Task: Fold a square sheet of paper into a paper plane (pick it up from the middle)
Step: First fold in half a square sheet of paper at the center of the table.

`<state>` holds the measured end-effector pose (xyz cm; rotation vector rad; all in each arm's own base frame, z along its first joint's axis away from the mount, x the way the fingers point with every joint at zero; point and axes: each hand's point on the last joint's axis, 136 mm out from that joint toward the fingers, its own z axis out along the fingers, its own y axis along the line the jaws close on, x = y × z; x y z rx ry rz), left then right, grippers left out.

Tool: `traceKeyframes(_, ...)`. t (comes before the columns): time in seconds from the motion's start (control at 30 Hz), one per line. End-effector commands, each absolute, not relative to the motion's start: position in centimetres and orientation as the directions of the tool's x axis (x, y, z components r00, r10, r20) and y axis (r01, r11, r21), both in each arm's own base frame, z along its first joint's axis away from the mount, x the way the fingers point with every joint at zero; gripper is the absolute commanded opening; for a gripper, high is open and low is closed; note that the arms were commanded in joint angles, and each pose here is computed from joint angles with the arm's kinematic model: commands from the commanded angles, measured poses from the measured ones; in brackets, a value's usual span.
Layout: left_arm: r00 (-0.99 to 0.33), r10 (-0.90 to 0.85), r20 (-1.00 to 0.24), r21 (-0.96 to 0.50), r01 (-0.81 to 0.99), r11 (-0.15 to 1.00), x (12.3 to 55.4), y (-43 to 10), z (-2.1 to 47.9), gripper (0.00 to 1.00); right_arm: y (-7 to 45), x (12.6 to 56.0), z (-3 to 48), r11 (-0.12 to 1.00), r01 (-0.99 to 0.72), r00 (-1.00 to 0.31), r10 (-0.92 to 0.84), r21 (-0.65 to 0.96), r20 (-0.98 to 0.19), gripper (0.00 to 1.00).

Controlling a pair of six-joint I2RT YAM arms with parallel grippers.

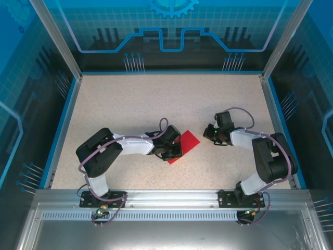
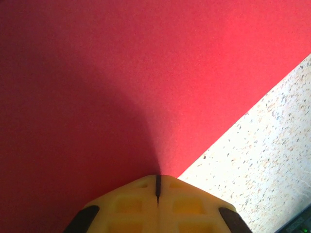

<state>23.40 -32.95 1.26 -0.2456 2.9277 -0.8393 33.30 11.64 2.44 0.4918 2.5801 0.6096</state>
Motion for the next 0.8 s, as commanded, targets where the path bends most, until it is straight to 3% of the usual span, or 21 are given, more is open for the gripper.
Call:
traceKeyframes(0.0, -0.994, -0.106, 0.019, -0.293, -0.107, 0.950, 20.3, -27.7, -2.4, 0.00, 12.0, 33.6, 5.2, 0.816, 0.175, -0.816, 0.433, 0.550, -0.383, 0.04)
traceKeyframes(0.17, -0.998, 0.024, -0.059, -0.301, 0.040, 0.953, 22.3, -27.5, -1.7, 0.00, 16.3, 31.5, 7.6, 0.718, 0.003, -0.879, 0.334, 0.696, -0.340, 0.06)
traceKeyframes(0.3, -0.993, 0.071, -0.094, -0.339, 0.099, 0.936, 23.2, -27.8, -1.2, 0.00, 19.3, 29.3, 6.7, 0.688, -0.032, -0.930, 0.245, 0.725, -0.274, 0.06)
traceKeyframes(0.47, -0.992, 0.067, -0.108, -0.389, 0.104, 0.915, 23.5, -28.8, -0.5, 0.00, 22.0, 27.8, 4.8, 0.688, -0.028, -0.959, 0.187, 0.725, -0.215, 0.05)
traceKeyframes(0.77, -0.991, -0.003, -0.134, -0.461, 0.060, 0.885, 24.5, -30.2, 1.5, 0.00, 21.5, 26.2, 0.7, 0.718, 0.062, -0.974, 0.195, 0.693, -0.115, 0.05)
